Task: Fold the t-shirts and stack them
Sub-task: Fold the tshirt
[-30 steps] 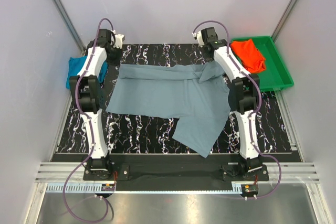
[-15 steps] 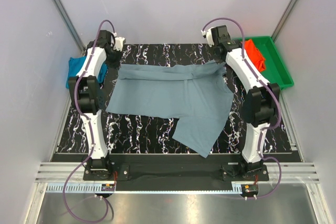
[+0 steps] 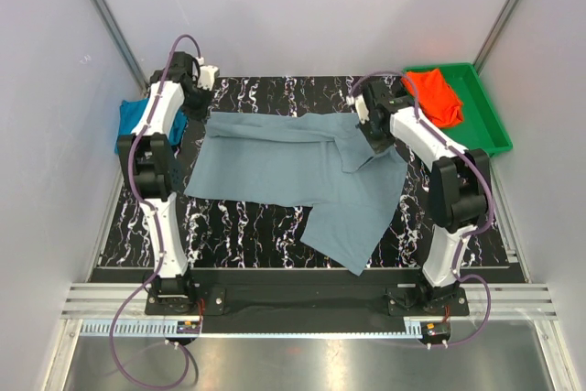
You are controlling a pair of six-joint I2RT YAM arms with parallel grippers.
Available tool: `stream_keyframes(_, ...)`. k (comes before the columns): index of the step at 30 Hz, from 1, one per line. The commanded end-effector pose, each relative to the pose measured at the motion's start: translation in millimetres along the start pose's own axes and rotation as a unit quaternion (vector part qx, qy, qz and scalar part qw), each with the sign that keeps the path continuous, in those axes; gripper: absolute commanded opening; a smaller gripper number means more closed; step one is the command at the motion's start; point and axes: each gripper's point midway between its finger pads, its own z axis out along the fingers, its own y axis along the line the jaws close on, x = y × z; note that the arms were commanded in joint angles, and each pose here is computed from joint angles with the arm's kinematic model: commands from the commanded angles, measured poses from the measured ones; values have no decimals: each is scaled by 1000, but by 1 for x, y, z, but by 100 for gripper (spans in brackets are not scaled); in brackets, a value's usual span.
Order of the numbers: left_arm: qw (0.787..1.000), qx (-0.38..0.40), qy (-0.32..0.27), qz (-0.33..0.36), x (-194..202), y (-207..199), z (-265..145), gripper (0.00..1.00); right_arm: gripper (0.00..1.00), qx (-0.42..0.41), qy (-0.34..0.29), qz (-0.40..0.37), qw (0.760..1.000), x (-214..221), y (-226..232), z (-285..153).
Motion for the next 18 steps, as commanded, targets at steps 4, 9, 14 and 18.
stream_keyframes(4, 1000, -4, -22, 8, 0, -2, -31, 2, 0, -22, 2, 7, 1000, 19, 14, -9)
stream_keyframes(9, 1000, 3, -3, -2, 15, -7, -25, 2, 0, -15, 9, -1, 1000, 24, 11, -4)
stream_keyframes(14, 1000, 12, 9, -13, 27, -13, -21, 0, 0, -13, 16, -3, 1000, 30, 11, 2)
stream_keyframes(18, 999, 22, 24, -23, 39, -18, -17, 0, 0, -14, 29, -6, 999, 38, 11, 6)
